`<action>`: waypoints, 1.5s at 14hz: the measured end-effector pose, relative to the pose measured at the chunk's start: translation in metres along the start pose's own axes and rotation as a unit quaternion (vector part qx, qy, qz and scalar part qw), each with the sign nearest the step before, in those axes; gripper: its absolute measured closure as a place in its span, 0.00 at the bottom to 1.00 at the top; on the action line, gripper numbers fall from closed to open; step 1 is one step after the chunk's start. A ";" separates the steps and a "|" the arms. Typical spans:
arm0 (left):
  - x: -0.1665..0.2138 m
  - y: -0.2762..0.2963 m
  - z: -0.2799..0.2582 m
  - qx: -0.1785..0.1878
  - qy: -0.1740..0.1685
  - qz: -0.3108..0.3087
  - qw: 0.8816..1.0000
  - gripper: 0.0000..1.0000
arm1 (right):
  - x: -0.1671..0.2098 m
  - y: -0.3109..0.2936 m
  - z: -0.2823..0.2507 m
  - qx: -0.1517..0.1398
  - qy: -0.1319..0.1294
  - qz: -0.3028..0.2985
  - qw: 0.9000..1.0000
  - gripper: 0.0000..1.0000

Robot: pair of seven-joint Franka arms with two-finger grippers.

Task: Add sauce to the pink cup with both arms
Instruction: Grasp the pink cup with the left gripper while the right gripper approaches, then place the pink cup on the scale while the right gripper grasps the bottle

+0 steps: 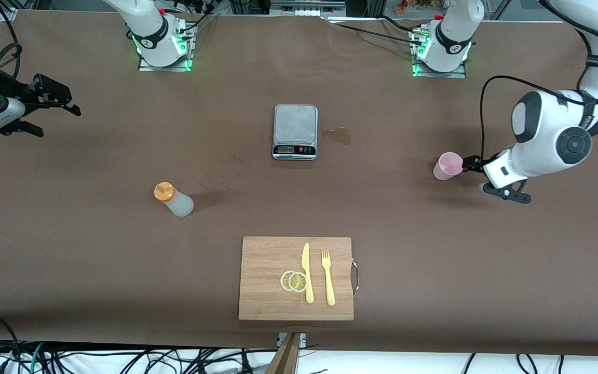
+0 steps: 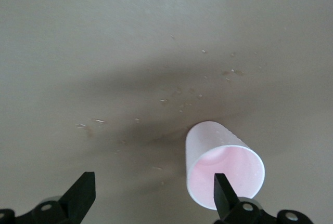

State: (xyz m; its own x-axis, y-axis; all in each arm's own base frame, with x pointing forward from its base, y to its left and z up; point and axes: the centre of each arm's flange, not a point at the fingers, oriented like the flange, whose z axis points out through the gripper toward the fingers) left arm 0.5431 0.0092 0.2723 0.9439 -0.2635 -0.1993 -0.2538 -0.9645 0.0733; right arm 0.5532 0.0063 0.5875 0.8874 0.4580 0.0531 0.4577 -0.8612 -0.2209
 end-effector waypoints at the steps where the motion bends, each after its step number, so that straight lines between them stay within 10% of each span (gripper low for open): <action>1: -0.001 0.004 0.002 0.000 -0.001 0.003 1.000 0.00 | 0.003 0.004 0.005 0.009 0.005 -0.016 1.000 0.00; 8: -0.006 0.009 0.027 -0.006 -0.017 0.010 1.000 0.18 | 0.003 0.019 0.019 0.029 0.013 -0.093 0.995 0.00; 13: -0.007 0.015 0.044 -0.009 -0.025 0.016 1.000 0.67 | 0.001 0.031 0.033 0.045 0.018 -0.156 0.987 0.00; 16: -0.006 0.020 0.044 -0.009 -0.025 0.022 0.999 0.97 | 0.001 0.062 0.069 0.091 0.040 -0.221 0.970 0.00; 21: 0.006 0.037 0.027 -0.009 -0.021 0.035 0.999 0.97 | -0.003 0.130 0.152 0.171 0.119 -0.343 0.916 0.00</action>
State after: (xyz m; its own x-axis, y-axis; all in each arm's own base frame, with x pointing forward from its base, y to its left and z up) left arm 0.5333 -0.0285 0.2473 0.9142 -0.3313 -0.2334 -0.3147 -0.9432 0.1063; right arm 0.6017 -0.0739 0.4105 0.4033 0.7699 0.4945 0.9040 -0.2515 -0.3458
